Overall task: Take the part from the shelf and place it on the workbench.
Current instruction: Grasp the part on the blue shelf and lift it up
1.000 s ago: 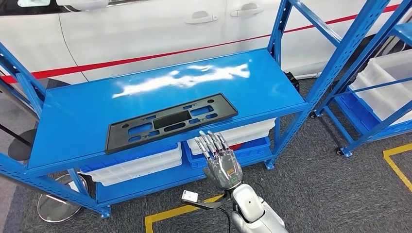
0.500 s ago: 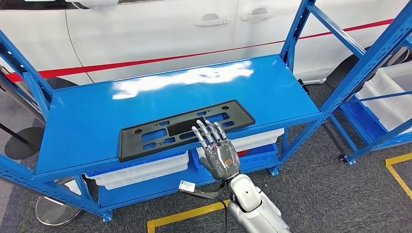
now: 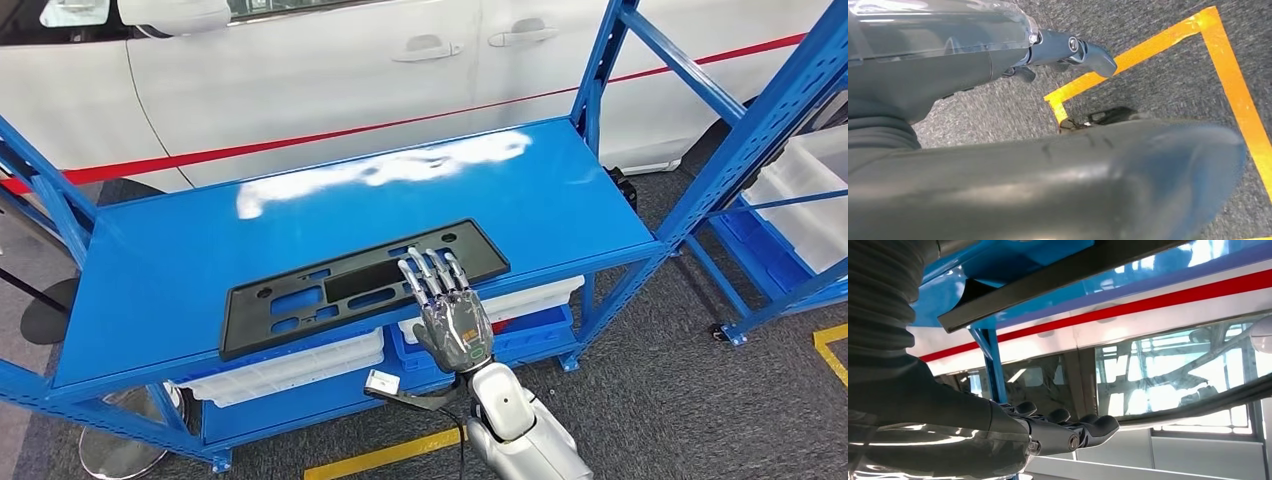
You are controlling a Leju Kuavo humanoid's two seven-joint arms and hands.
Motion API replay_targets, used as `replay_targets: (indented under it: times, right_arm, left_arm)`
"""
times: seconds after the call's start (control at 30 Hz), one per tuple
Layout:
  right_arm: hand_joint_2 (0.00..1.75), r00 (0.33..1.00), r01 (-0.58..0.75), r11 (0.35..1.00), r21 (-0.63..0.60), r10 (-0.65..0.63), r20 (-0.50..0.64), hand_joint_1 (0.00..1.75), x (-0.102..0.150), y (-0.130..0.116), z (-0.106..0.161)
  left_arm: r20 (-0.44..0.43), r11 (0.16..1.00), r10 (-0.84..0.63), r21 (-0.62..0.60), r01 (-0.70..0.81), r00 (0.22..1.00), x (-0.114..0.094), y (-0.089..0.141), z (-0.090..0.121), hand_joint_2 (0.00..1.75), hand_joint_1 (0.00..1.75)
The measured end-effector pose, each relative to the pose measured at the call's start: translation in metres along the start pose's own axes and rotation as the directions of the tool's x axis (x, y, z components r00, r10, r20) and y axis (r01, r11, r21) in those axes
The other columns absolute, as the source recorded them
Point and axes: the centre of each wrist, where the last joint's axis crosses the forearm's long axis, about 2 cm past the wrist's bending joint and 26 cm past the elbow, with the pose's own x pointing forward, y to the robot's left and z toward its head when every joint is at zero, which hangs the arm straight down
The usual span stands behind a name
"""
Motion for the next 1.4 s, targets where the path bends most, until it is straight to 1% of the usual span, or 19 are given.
replay_targets:
  times: [0.6,0.8,0.9,0.93,1.03,1.07,1.17,1.23,1.3,1.4]
  right_arm:
    - [1.75,1.000,-0.008,0.996,0.083,0.007,0.009,0.00,0.010,0.011,0.010]
    - [1.75,0.999,-0.016,0.993,0.121,0.012,0.030,0.00,0.010,0.013,0.005]
    - [1.75,0.999,-0.019,0.989,0.147,0.011,0.052,0.00,0.013,0.015,-0.002]
    - [1.75,0.998,-0.014,0.987,0.158,0.005,0.058,0.40,0.015,0.016,-0.005]
    - [1.75,0.998,0.022,0.979,0.204,-0.033,0.053,1.71,0.023,0.019,-0.018]
    - [1.75,0.998,0.043,0.972,0.230,-0.054,0.043,1.75,0.026,0.020,-0.024]
    - [1.75,0.994,0.099,0.946,0.309,-0.106,0.007,1.75,0.035,0.020,-0.046]
    - [1.75,0.994,0.106,0.933,0.343,-0.112,-0.003,1.75,0.038,0.019,-0.058]
    - [1.75,0.994,0.105,0.928,0.358,-0.110,-0.008,1.75,0.039,0.019,-0.064]
    - [1.75,0.994,0.103,0.924,0.370,-0.107,-0.010,1.75,0.039,0.019,-0.068]
  left_arm:
    - [-0.003,1.000,-0.016,-0.010,0.016,1.000,-0.001,0.001,0.000,0.00,0.00]
    - [0.000,1.000,-0.020,-0.021,0.020,1.000,0.001,0.000,0.000,0.00,0.00]
    - [0.002,0.999,-0.026,-0.027,0.026,1.000,0.002,0.000,-0.001,0.00,0.00]
    - [0.003,0.999,-0.029,-0.029,0.029,1.000,0.002,-0.001,-0.001,0.00,0.00]
    - [0.005,0.999,-0.036,-0.034,0.036,0.999,0.002,-0.001,-0.001,0.00,0.00]
    - [0.004,0.999,-0.038,-0.035,0.038,0.999,0.002,-0.001,-0.001,0.00,0.00]
    - [0.011,0.998,-0.043,-0.037,0.043,0.999,0.004,-0.002,-0.002,0.00,0.00]
    - [0.022,0.998,-0.042,-0.038,0.043,0.999,0.009,-0.002,-0.004,0.00,0.00]
    - [0.029,0.998,-0.042,-0.039,0.043,0.999,0.012,-0.003,-0.005,0.00,0.00]
    - [0.028,0.998,-0.040,-0.043,0.041,0.999,0.011,-0.006,-0.005,0.00,0.00]
